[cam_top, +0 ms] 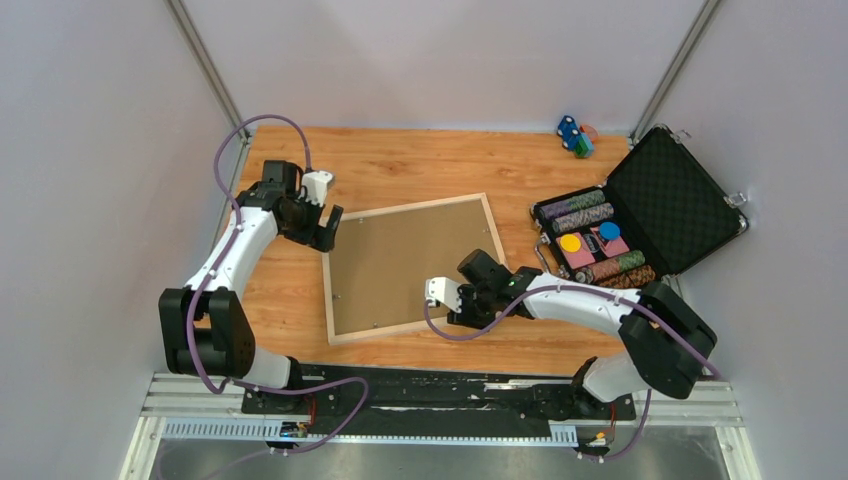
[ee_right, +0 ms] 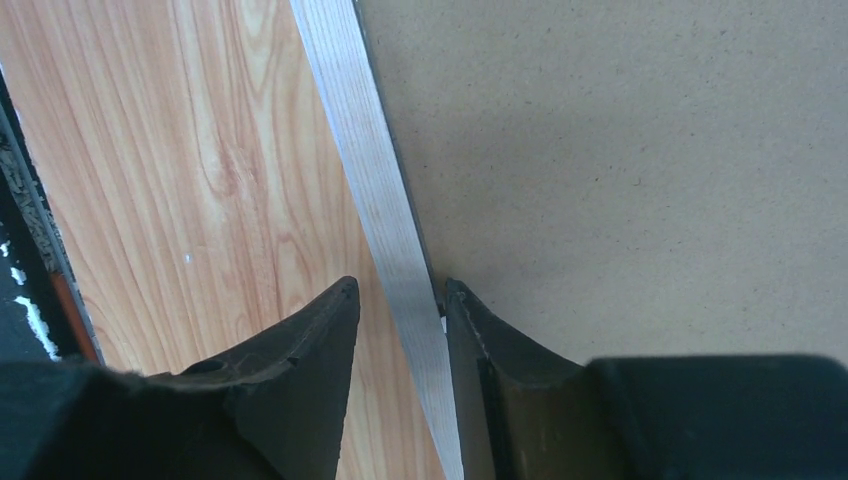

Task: Put the photo into the frame
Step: Turn over the photo frame at the center of the board.

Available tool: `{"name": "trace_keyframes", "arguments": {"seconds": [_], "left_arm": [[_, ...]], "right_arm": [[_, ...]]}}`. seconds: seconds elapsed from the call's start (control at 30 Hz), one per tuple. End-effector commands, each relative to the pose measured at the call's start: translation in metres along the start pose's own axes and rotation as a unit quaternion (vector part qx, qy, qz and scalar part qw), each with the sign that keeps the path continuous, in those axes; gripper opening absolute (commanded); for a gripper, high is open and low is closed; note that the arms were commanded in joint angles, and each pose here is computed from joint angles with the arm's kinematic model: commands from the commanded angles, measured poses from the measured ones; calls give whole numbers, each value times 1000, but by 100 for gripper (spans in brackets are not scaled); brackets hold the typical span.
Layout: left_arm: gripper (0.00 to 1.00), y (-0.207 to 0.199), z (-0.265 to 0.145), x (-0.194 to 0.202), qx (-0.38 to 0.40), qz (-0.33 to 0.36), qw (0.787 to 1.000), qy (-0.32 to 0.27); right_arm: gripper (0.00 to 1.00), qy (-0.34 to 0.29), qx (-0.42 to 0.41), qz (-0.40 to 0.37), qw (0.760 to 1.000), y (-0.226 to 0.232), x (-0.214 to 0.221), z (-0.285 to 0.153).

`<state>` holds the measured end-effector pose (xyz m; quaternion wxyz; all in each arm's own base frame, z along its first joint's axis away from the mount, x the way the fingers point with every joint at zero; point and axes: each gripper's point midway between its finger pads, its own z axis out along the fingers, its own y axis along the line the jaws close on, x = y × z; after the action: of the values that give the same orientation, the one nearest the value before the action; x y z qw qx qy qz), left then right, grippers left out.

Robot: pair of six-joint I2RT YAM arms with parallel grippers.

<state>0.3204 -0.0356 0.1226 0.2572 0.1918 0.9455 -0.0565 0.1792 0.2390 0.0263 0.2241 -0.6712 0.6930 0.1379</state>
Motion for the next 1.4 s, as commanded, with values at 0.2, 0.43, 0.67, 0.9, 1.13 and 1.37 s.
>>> {"name": "trace_keyframes", "arguments": {"seconds": [0.2, 0.43, 0.67, 0.9, 1.13, 1.37], "left_arm": [[100, -6, -5, -10, 15, 3, 1000, -25], [100, -6, -5, -9, 14, 3, 1000, -22], [100, -4, -15, -13, 5, 20, 999, -35], [100, -10, -39, -6, 7, 63, 997, -47], [100, -28, -68, 9, 30, 137, 987, -74], [100, -49, -92, 12, 55, 199, 970, -126]], "right_arm": [[30, -11, 6, -18, 1000, 3, -10, 6], [12, 6, 0, -17, 1000, 8, -4, 14], [0, -3, 15, -1, 1000, -1, -17, 7], [0, -33, 7, 59, 998, -14, -44, -5], [0, -60, -18, 113, 992, -30, -69, -11], [0, -57, -15, 134, 989, -44, -77, -5]]}}
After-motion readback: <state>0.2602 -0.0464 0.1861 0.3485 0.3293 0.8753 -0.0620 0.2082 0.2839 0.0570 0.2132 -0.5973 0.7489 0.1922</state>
